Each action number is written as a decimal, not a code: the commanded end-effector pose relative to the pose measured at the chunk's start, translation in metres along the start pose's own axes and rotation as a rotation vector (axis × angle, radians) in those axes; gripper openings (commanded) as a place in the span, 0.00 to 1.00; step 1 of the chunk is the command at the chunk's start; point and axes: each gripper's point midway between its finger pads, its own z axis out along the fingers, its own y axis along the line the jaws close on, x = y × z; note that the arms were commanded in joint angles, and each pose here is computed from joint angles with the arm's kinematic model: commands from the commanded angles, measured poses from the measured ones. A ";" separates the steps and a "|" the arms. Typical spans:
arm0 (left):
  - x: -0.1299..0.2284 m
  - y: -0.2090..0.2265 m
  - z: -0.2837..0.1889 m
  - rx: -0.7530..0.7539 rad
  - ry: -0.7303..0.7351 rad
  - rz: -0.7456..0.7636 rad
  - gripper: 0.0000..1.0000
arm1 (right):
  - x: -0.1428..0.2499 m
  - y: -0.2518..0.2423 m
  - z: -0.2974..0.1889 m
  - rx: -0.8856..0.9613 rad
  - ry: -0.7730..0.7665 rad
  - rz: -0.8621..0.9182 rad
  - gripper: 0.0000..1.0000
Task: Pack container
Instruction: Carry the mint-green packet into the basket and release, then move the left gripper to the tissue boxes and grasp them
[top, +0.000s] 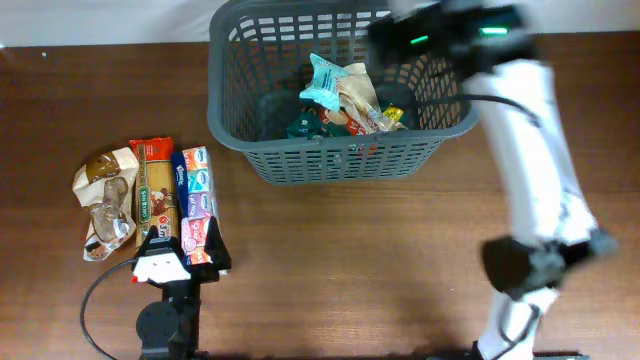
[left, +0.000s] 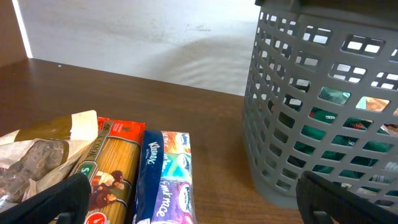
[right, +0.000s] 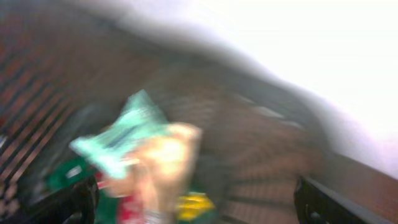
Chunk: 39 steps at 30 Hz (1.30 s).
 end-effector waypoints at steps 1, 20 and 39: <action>0.001 0.000 0.000 -0.002 -0.002 0.013 0.99 | -0.010 -0.072 -0.083 0.175 -0.107 0.133 0.98; 0.001 0.000 0.000 -0.002 -0.002 0.013 0.99 | 0.271 -0.254 -0.053 0.482 0.321 0.734 0.99; -0.021 0.005 -0.008 -0.050 0.023 0.015 0.99 | 0.310 -0.244 -0.041 0.467 0.395 0.777 0.99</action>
